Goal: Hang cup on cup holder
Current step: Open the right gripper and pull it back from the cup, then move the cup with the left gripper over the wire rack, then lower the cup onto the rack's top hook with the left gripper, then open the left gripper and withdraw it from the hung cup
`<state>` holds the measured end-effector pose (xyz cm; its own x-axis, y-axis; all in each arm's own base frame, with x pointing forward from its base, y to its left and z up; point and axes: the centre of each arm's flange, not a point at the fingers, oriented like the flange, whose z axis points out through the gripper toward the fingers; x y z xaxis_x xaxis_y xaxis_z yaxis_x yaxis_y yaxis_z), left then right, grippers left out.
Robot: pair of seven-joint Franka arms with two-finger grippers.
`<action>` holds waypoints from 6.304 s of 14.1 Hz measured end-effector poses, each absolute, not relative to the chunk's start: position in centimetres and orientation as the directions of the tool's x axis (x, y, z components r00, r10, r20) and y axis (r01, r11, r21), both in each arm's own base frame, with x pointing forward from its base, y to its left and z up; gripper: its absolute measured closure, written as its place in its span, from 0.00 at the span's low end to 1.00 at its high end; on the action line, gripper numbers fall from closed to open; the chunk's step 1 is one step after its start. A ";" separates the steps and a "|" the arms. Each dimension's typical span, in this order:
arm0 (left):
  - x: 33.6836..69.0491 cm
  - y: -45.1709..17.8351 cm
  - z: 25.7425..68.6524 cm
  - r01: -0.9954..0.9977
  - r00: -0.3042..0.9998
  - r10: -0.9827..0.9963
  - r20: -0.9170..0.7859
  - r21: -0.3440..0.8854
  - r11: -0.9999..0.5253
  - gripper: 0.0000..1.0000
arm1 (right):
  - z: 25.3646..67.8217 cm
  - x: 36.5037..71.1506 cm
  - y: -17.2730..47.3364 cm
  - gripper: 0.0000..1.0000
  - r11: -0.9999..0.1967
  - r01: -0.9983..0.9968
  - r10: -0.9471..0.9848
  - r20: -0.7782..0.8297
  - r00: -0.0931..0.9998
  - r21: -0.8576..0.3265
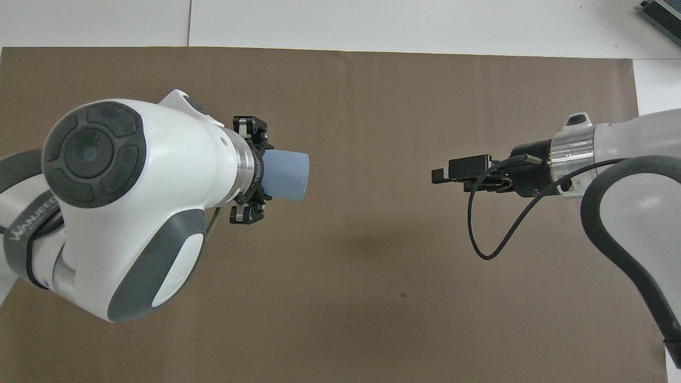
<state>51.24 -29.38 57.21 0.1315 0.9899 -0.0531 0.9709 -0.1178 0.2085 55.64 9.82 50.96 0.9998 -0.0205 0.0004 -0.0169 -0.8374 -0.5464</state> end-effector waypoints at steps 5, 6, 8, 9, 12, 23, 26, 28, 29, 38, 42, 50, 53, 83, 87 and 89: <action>52.7 -24.0 54.0 0.941 0.198 0.957 0.210 0.231 -0.245 0.22 | 50.1 56.0 6.2 0.00 -0.973 0.083 0.075 0.047 0.996 -0.216; 52.9 -23.4 53.1 0.936 0.208 0.940 0.272 0.225 -0.272 0.22 | 50.0 56.1 5.8 0.00 -0.984 0.080 0.074 0.046 0.996 -0.162; 53.4 -21.4 51.6 0.931 0.212 0.906 0.367 0.205 -0.301 0.22 | 50.2 56.1 5.7 0.00 -0.994 0.013 0.009 0.041 0.999 -0.110; 53.7 -20.3 51.0 0.928 0.215 0.885 0.413 0.195 -0.316 0.22 | 50.6 56.2 6.0 0.00 -0.996 -0.014 -0.018 0.043 0.999 -0.091; 54.1 -17.3 48.9 0.924 0.225 0.815 0.535 0.149 -0.352 0.22 | 54.0 56.0 6.8 0.00 -0.997 -0.057 -0.058 0.027 0.998 -0.047; 56.5 -9.7 47.4 0.928 0.120 0.658 0.744 0.151 -0.340 0.22 | 67.1 52.0 1.0 0.00 -0.987 -0.154 -0.155 0.013 0.988 -0.044; 56.0 -9.8 45.0 0.924 0.141 0.656 0.741 0.140 -0.357 0.22 | 66.6 52.0 1.4 0.00 -0.992 -0.124 -0.124 0.000 0.992 -0.040; 55.9 -9.9 44.3 0.913 0.150 0.658 0.738 0.152 -0.379 0.22 | 65.9 52.0 1.3 0.00 -0.992 -0.121 -0.120 -0.014 0.993 -0.035; 56.0 -9.7 44.2 0.910 0.152 0.657 0.739 0.155 -0.386 0.22 | 65.4 52.0 1.2 0.00 -0.992 -0.121 -0.121 -0.024 0.992 -0.032; 56.5 -8.9 39.6 0.907 0.136 0.618 0.774 0.154 -0.393 0.22 | 62.9 52.4 -0.3 0.00 -0.997 -0.082 -0.082 -0.042 0.996 -0.008; 56.5 -9.2 39.8 0.903 0.137 0.617 0.775 0.157 -0.399 0.00 | 62.8 52.1 0.1 0.00 -0.997 -0.070 -0.071 -0.061 0.996 0.016; 55.9 -13.7 42.9 0.857 0.303 0.625 0.720 0.082 -0.509 0.00 | 62.8 52.0 -0.2 0.00 -0.997 -0.076 -0.076 -0.061 0.995 0.017; 56.0 -15.2 47.0 0.811 0.456 0.662 0.594 0.028 -0.584 0.00 | 63.2 52.1 -0.1 0.00 -0.997 -0.076 -0.076 -0.052 0.996 0.010; 54.5 -5.0 67.0 -0.126 0.992 -0.126 -0.014 -0.028 -0.992 0.00 | 63.7 52.2 0.2 0.00 -0.996 -0.090 -0.089 -0.053 0.995 -0.018; 53.5 -4.7 67.5 -0.131 0.991 -0.130 -0.045 -0.024 -0.991 0.00 | 63.5 52.2 0.1 0.00 -0.996 -0.091 -0.090 -0.057 0.994 -0.018; 53.3 -4.4 67.3 -0.136 0.989 -0.134 -0.058 -0.023 -0.990 0.00 | 63.4 52.2 0.1 0.00 -0.996 -0.091 -0.090 -0.059 0.994 -0.018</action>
<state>53.35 -4.38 67.35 0.9893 -0.1341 -0.0582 -0.1356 -0.9905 -0.0230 52.17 0.13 63.44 0.9942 -0.0896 -0.0590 -0.0908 -0.9957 -0.0178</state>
